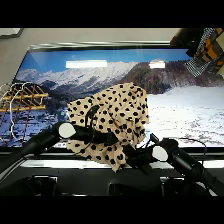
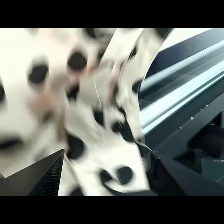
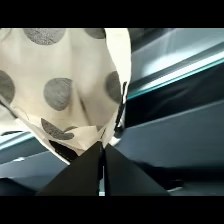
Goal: Fold the clothes and pants, and hang the long-sleeved shirts on hangers.
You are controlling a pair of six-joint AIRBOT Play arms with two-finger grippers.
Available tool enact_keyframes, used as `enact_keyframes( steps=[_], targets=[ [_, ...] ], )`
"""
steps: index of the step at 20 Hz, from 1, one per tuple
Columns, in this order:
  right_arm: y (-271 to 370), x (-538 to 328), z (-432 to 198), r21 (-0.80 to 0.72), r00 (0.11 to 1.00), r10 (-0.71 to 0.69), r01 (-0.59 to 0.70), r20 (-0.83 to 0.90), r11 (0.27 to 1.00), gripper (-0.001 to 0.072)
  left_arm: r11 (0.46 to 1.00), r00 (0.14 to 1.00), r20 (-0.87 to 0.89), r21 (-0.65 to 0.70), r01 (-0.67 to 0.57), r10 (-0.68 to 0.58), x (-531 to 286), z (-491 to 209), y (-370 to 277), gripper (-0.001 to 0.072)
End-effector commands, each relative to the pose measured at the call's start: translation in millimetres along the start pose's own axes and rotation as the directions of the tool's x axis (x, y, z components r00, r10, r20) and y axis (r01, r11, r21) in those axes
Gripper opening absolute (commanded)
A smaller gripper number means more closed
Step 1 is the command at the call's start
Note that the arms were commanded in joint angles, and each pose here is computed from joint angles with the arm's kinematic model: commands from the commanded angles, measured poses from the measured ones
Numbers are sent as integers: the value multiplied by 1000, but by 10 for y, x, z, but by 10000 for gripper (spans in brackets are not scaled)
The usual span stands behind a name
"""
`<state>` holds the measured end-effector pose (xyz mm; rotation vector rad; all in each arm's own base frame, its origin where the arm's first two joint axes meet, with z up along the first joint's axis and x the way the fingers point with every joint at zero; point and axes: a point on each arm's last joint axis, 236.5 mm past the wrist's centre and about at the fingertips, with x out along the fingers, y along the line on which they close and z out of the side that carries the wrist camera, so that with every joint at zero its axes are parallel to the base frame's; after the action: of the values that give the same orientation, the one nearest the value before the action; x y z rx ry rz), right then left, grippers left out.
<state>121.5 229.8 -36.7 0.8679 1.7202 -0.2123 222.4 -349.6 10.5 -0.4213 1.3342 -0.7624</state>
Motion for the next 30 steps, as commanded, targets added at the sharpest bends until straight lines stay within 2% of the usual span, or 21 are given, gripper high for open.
enact_keyframes(
  steps=[1,2,4,5,7,8,10,12,16,18,23,25,28,29,30],
  targets=[
    [-215,-145,83,-65,996,-57,61,64,996,24,895,984,167,426,-130,63,-358,691,15,612],
    [-234,-171,97,-72,995,-59,64,75,995,24,830,970,230,525,-187,73,-424,907,-37,612],
    [-237,-179,136,-71,994,-59,65,92,995,24,649,960,277,723,-236,41,-393,1109,-256,611],
    [-206,-177,156,-67,994,-46,53,100,996,24,516,964,263,822,-241,30,-295,1083,-352,610],
    [-135,-178,181,-56,994,-16,22,111,998,24,211,978,205,955,-207,32,-5,892,-412,610],
    [-124,-178,185,-52,994,-11,17,112,999,24,120,984,176,976,-179,39,123,807,-407,608],
    [-136,-178,184,-52,994,-17,23,112,998,24,125,989,132,982,-140,64,340,713,-303,608],
    [-132,-178,180,-51,994,-15,20,111,998,24,106,987,143,983,-150,69,481,734,-263,605],
    [-129,-179,185,-52,994,-13,19,113,998,25,106,948,317,942,-317,24,491,1159,-320,605],
    [-128,-179,185,-52,994,-13,19,113,998,25,109,934,357,928,-357,19,522,1264,-296,605],
    [-128,-179,186,-52,994,-13,19,113,998,25,132,937,348,928,-349,34,692,1238,-205,605],
    [-129,-179,185,-52,994,-13,19,113,998,25,168,937,349,922,-348,20,774,1228,-235,596],
    [-147,-179,180,-51,994,-21,27,110,998,25,167,937,349,924,-345,6,924,1255,-325,588],
    [-147,-179,180,-52,994,-21,27,110,998,25,191,939,344,921,-339,6,972,1253,-336,570],
    [-147,-179,180,-52,994,-21,27,110,998,25,227,940,341,915,-334,9,1004,1253,-321,406]
  ],
)
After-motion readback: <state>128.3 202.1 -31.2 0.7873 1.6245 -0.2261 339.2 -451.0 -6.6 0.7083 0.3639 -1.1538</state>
